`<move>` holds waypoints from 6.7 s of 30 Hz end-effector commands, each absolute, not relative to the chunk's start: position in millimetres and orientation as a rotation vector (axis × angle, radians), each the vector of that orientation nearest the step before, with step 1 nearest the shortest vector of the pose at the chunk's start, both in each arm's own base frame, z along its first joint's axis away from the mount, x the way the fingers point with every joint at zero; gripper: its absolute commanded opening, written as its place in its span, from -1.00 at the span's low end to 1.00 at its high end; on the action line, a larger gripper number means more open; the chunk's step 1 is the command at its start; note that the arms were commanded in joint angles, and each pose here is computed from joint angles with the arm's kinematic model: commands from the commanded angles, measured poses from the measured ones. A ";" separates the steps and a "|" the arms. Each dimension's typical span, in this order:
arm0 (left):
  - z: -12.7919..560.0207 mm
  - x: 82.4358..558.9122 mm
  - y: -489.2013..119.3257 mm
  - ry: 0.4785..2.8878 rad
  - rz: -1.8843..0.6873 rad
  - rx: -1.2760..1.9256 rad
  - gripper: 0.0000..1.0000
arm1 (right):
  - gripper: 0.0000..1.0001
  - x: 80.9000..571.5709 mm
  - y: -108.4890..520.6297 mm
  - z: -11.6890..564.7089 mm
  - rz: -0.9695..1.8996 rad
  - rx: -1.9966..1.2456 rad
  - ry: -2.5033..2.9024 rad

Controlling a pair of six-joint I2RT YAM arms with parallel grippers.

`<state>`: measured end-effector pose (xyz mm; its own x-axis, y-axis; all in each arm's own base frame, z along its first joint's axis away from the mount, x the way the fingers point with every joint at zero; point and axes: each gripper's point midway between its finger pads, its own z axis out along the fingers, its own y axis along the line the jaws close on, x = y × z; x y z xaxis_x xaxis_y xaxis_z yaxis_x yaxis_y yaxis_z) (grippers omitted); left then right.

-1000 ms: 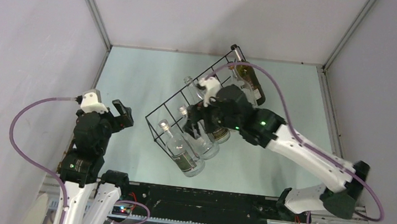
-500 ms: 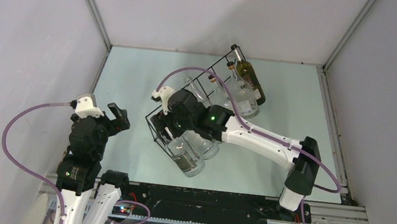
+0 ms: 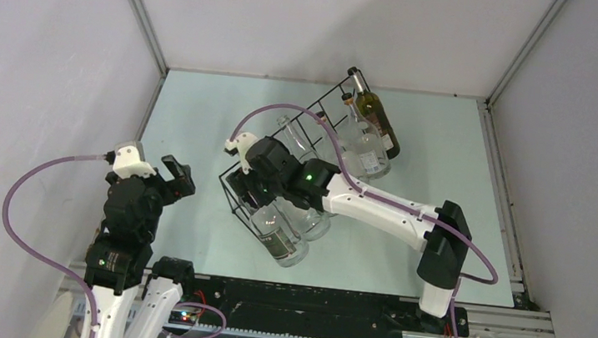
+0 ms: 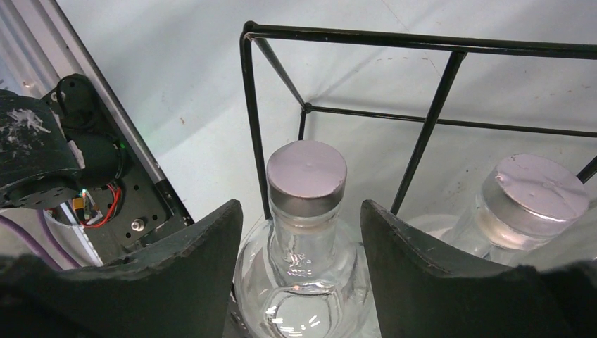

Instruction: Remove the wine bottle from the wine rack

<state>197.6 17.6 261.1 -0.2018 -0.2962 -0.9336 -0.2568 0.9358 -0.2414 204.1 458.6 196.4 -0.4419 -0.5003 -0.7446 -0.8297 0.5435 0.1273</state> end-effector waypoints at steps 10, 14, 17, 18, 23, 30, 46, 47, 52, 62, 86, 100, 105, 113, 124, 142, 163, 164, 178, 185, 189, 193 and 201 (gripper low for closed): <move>263.9 199.6 21.3 1.785 -0.009 -0.399 0.97 | 0.23 223.4 474.3 205.2 0.633 -1.041 2.052; 263.8 199.8 21.4 1.784 -0.008 -0.398 0.97 | 0.22 224.2 476.6 199.4 0.625 -1.055 2.058; 263.6 200.0 21.3 1.786 -0.007 -0.398 0.97 | 0.22 224.6 478.1 193.5 0.619 -1.063 2.068; 263.8 199.9 21.5 1.785 -0.007 -0.398 0.97 | 0.22 225.2 478.2 191.8 0.616 -1.065 2.071; 262.7 200.6 21.5 1.791 -0.004 -0.398 0.97 | 0.16 226.3 477.0 186.9 0.598 -1.069 2.078; 262.2 200.4 22.4 1.790 0.001 -0.400 0.97 | -0.21 225.2 474.6 198.0 0.607 -1.069 2.055; 261.7 199.9 24.7 1.787 0.012 -0.412 0.97 | -1.00 198.3 452.4 252.0 0.703 -1.038 1.928; 261.5 200.3 24.8 1.788 0.014 -0.411 0.97 | -1.00 196.6 450.3 250.9 0.709 -1.031 1.928; 260.3 202.9 23.1 1.800 0.008 -0.406 0.97 | -1.00 188.2 437.7 262.4 0.712 -1.002 1.879; 258.9 204.5 20.8 1.809 -0.001 -0.396 0.97 | -1.00 175.8 417.0 268.2 0.660 -0.915 1.796; 262.4 211.9 13.6 1.811 -0.039 -0.375 0.97 | -1.00 144.6 358.6 291.2 0.672 -0.781 1.768; 281.9 212.5 -2.0 1.779 -0.127 -0.302 0.97 | -1.00 128.4 324.9 289.6 0.695 -0.741 1.799; 305.6 210.9 -16.4 1.740 -0.207 -0.250 0.97 | -1.00 134.7 298.5 290.1 0.662 -0.659 1.821; 308.5 218.8 -50.0 1.787 -0.295 -0.189 0.93 | -1.00 164.6 234.6 287.6 0.574 -0.454 1.899; 295.8 221.1 -98.4 1.839 -0.377 -0.139 0.89 | -1.00 220.3 144.4 293.3 0.424 -0.107 1.933; 287.9 217.4 -110.4 1.876 -0.405 -0.049 0.93 | -1.00 321.5 15.2 301.8 0.054 0.253 1.825; 263.4 217.0 -127.3 1.961 -0.434 0.024 1.00 | -1.00 392.5 -53.0 305.1 -0.179 0.302 1.737; 261.0 217.1 -126.6 1.969 -0.424 0.026 0.99 | -1.00 395.0 -53.4 304.2 -0.178 0.303 1.738; 240.8 213.3 -115.9 2.011 -0.382 -0.037 0.99 | -0.63 424.2 -56.6 290.3 -0.165 0.283 1.754; 229.4 212.8 -117.6 2.033 -0.414 -0.120 0.99 | 0.12 421.2 -60.0 278.7 -0.171 0.315 1.803; 227.1 212.4 -121.3 2.034 -0.443 -0.134 0.99 | 0.40 418.8 -59.6 277.0 -0.171 0.311 1.815; 227.4 212.1 -124.3 2.031 -0.465 -0.137 0.99 | 0.57 413.4 -59.0 286.2 -0.168 0.309 1.796; 218.5 214.4 -127.8 2.055 -0.485 -0.206 0.89 | 0.64 381.4 -59.1 338.1 -0.168 0.304 1.671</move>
